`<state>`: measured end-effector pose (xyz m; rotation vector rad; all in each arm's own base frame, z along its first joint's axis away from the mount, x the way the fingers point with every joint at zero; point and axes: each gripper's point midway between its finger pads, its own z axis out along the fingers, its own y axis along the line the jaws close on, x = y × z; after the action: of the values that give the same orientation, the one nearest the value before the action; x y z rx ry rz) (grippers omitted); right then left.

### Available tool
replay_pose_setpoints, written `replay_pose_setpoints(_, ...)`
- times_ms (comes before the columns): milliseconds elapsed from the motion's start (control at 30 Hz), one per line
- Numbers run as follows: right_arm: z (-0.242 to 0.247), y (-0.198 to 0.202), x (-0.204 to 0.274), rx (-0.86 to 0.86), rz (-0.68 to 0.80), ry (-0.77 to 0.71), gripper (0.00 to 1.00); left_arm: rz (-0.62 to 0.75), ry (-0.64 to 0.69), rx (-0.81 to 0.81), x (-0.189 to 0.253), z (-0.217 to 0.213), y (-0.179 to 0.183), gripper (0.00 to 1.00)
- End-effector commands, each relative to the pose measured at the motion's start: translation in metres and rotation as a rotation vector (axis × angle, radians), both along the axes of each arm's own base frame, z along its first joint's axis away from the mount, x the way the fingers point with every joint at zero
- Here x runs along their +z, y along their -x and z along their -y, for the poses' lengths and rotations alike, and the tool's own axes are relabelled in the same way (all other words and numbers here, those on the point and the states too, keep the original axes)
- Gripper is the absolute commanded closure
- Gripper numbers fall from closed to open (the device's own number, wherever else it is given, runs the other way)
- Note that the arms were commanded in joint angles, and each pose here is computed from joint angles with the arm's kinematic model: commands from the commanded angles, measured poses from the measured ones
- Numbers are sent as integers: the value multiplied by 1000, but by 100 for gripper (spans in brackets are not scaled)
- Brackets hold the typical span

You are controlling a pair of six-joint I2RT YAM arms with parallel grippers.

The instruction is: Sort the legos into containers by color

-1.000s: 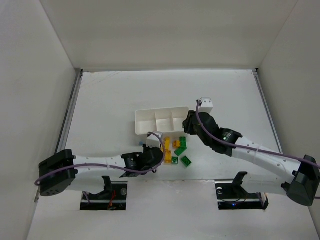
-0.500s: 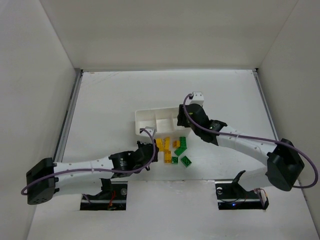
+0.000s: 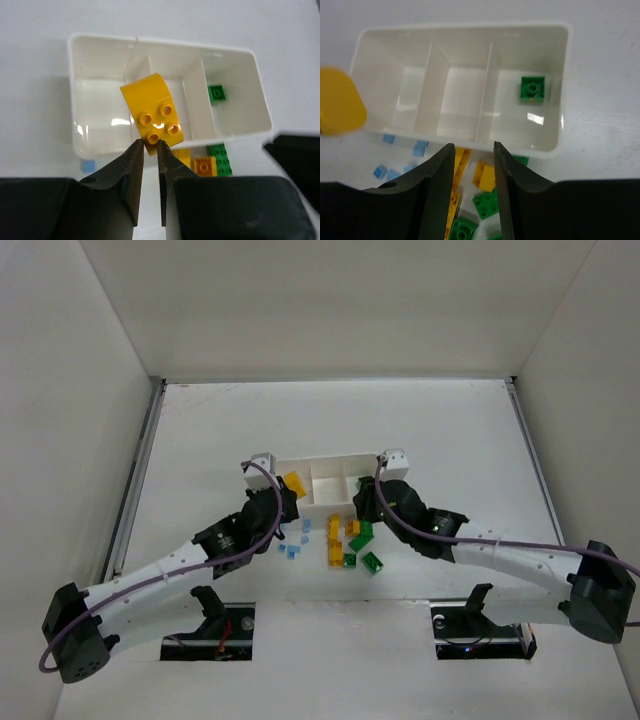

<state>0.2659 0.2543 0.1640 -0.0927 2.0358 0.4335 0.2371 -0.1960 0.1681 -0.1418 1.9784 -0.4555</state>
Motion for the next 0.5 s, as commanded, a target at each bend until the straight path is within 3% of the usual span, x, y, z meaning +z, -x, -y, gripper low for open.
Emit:
replay_pose_setpoints(0, -7, 24, -16, 28, -34, -33, 53, 47, 1, 51, 28, -5, -31, 88)
replay_pose_setpoints(100, -10, 36, -29, 43, -67, -47, 45, 34, -37, 90, 23, -11, -52, 88)
replay_pose_setpoints(333, -23, 39, -57, 62, -104, 2, 43, -9, -138, 145, -3, -21, -80, 87)
replay_pose_setpoints(467, -27, 36, -74, 54, -129, 44, 43, -22, -155, 169, -12, -28, -87, 77)
